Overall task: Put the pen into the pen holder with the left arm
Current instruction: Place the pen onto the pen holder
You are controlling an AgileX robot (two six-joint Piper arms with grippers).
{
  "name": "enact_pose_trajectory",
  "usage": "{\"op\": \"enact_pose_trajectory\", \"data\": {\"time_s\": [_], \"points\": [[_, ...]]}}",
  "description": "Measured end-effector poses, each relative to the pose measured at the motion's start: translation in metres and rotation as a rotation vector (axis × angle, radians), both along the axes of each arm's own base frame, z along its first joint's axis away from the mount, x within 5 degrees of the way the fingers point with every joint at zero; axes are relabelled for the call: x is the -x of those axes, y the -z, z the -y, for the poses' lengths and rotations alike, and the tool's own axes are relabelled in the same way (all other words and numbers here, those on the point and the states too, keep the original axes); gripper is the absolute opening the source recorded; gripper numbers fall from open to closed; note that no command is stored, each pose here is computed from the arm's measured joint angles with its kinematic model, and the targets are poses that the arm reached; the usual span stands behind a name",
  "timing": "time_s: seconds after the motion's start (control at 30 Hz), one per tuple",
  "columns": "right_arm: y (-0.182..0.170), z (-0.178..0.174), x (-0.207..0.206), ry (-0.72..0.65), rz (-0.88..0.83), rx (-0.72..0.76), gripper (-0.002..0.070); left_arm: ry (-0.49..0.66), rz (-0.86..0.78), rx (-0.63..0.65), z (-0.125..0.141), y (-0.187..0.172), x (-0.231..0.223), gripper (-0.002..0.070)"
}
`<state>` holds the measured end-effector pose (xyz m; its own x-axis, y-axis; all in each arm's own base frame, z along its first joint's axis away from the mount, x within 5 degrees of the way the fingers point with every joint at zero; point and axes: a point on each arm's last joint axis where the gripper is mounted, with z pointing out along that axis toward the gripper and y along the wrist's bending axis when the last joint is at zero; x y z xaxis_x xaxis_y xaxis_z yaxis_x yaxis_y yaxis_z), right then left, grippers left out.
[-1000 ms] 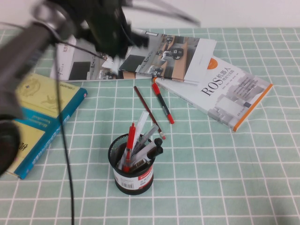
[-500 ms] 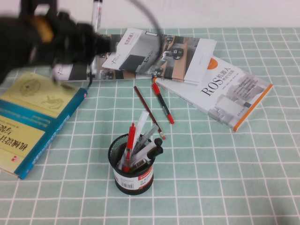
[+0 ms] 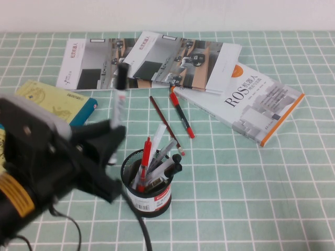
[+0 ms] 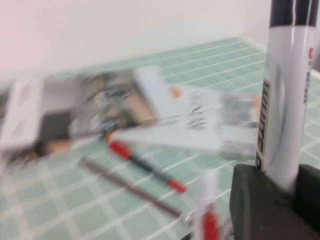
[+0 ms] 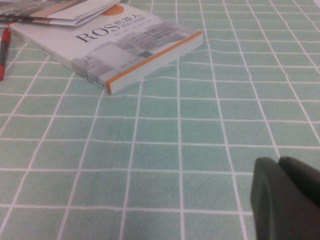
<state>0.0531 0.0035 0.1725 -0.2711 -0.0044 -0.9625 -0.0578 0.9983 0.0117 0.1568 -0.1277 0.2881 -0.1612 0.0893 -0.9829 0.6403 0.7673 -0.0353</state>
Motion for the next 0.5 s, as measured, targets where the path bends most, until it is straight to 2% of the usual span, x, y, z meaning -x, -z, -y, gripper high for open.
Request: {"op": "enact_pose_trajectory", "data": {"time_s": [0.13,0.5], "points": [[0.0,0.0,0.0,0.0,0.0,0.0,-0.002,0.09,0.097,-0.005,0.009,0.011,0.004,0.0108],[0.0,0.0,0.0,0.0,0.0,0.0,-0.002,0.139,0.031,-0.027,0.034,0.054,-0.019,0.0108]]}}
